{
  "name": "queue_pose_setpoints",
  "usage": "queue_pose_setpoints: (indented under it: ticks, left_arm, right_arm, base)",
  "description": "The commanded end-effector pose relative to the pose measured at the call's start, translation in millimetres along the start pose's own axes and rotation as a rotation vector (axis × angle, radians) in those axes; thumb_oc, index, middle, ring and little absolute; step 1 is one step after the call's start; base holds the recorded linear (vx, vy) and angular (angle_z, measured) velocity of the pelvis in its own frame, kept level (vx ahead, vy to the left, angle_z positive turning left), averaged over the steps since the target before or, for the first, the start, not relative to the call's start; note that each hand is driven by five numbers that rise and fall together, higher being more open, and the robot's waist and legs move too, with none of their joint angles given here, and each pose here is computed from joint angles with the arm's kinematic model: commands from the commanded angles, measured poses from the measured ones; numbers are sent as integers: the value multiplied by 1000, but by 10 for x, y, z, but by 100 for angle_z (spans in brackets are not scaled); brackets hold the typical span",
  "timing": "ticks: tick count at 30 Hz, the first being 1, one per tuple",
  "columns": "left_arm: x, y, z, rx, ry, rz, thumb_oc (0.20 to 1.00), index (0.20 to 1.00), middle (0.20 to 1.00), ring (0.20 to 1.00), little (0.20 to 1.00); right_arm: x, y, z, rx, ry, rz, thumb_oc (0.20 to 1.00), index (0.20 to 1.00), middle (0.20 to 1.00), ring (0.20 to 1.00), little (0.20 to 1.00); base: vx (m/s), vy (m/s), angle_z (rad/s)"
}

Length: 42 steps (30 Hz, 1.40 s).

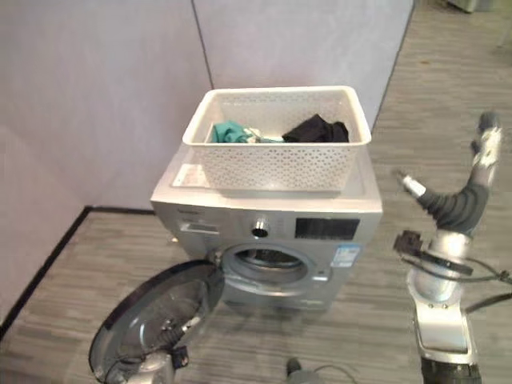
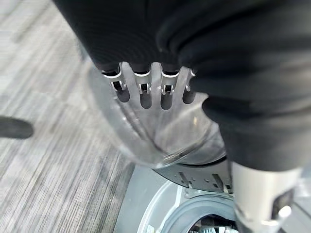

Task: Grab the laundry basket,head to the washer,open it,put in the laundry and shut it.

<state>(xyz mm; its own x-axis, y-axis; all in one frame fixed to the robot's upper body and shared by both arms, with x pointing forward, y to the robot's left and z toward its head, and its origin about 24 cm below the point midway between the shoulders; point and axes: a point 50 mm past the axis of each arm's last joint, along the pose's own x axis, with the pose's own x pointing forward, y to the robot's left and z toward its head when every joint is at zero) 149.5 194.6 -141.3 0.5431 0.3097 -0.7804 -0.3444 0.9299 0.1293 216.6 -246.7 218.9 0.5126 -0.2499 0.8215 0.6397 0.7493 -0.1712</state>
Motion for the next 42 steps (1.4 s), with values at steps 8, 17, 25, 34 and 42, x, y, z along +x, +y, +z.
queue_pose_setpoints:
  ticks: [8, 17, 25, 34, 42]
  left_arm:
    - [101, 86, 503, 163, -175, -37, 1000, 1000, 1000, 1000, 1000]
    - [115, 251, 361, 197, -105, -88, 1000, 1000, 1000, 1000, 1000]
    - [101, 223, 248, 188, -62, -151, 1000, 1000, 1000, 1000, 1000]
    - [82, 178, 148, 159, -28, -171, 1000, 1000, 1000, 1000, 1000]
    - [99, 176, 230, 200, -44, -182, 1000, 1000, 1000, 1000, 1000]
  right_arm:
    - [593, -348, 230, -291, -252, -34, 1000, 1000, 1000, 1000, 1000]
    - [1010, -586, 67, -547, -106, 371, 1000, 1000, 1000, 1000, 1000]
    - [1591, -624, 201, -707, -65, 524, 1000, 1000, 1000, 1000, 1000]
    - [2039, -373, 10, -787, 54, 506, 1000, 1000, 1000, 1000, 1000]
    - [1977, -459, -135, -800, 115, 440, 1000, 1000, 1000, 1000, 1000]
  base:
    - [34, -37, 82]
    - [83, 65, -22]
    - [24, 53, -11]
    - [-7, -2, 0]
    - [-25, 109, 9]
